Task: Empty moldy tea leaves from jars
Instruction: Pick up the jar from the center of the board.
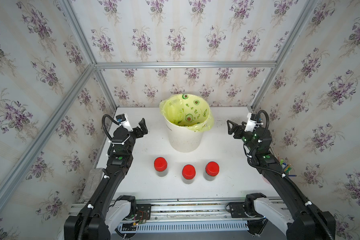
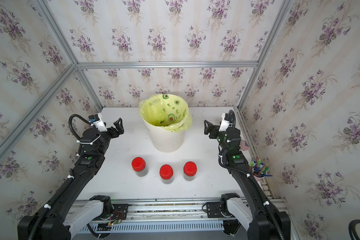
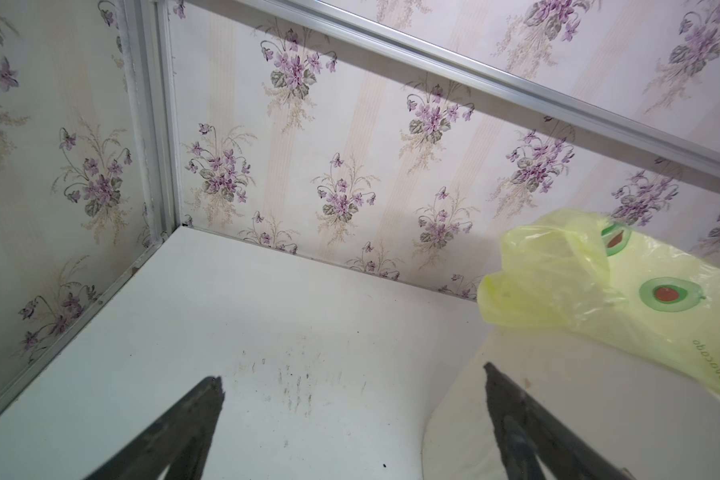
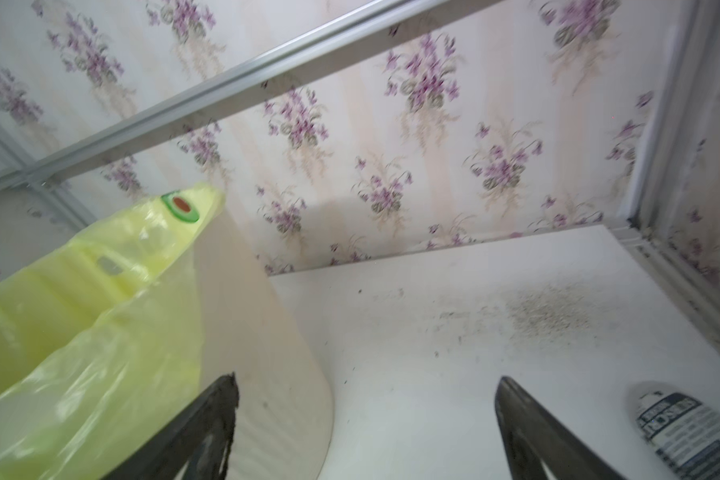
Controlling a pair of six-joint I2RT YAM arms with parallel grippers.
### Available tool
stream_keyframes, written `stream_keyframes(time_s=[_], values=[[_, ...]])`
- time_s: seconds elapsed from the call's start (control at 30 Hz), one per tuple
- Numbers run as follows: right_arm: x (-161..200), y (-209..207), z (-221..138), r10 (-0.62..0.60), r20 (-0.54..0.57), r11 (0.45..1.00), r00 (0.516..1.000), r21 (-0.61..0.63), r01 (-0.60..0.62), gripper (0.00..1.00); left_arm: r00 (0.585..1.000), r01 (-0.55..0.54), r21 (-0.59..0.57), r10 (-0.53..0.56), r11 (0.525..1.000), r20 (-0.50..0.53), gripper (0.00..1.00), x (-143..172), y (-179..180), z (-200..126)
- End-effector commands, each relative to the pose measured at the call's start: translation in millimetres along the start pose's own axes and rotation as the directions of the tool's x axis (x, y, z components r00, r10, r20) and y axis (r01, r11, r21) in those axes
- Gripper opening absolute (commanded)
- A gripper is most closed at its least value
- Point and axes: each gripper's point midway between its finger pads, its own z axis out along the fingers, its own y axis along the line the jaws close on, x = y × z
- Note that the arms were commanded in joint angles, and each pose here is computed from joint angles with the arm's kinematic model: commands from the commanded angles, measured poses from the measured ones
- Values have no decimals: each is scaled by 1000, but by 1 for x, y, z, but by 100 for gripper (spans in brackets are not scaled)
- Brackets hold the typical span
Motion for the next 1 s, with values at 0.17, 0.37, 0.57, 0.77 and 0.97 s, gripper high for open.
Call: stream_keyframes(time_s=[0.17,0.37,0.57,0.77,0.97], values=[[97,75,-40,-143,-378,981,915,-179,79,89,993,79,77,-71,994,-94,99,8,-17,4],[135,130,-68,-239,-467,936,851,-345,74,86,990,86,82,-76,993,-117,99,12,-18,6],[159,157,-84,-301,-504,907,809,-415,79,83,987,94,102,-80,990,-138,99,15,-22,7],[169,170,-88,-330,-517,895,790,-437,88,82,987,87,92,-73,992,-145,99,17,-20,3],[191,182,-88,-394,-543,881,742,-454,135,81,987,89,105,-74,990,-144,99,15,-23,3]])
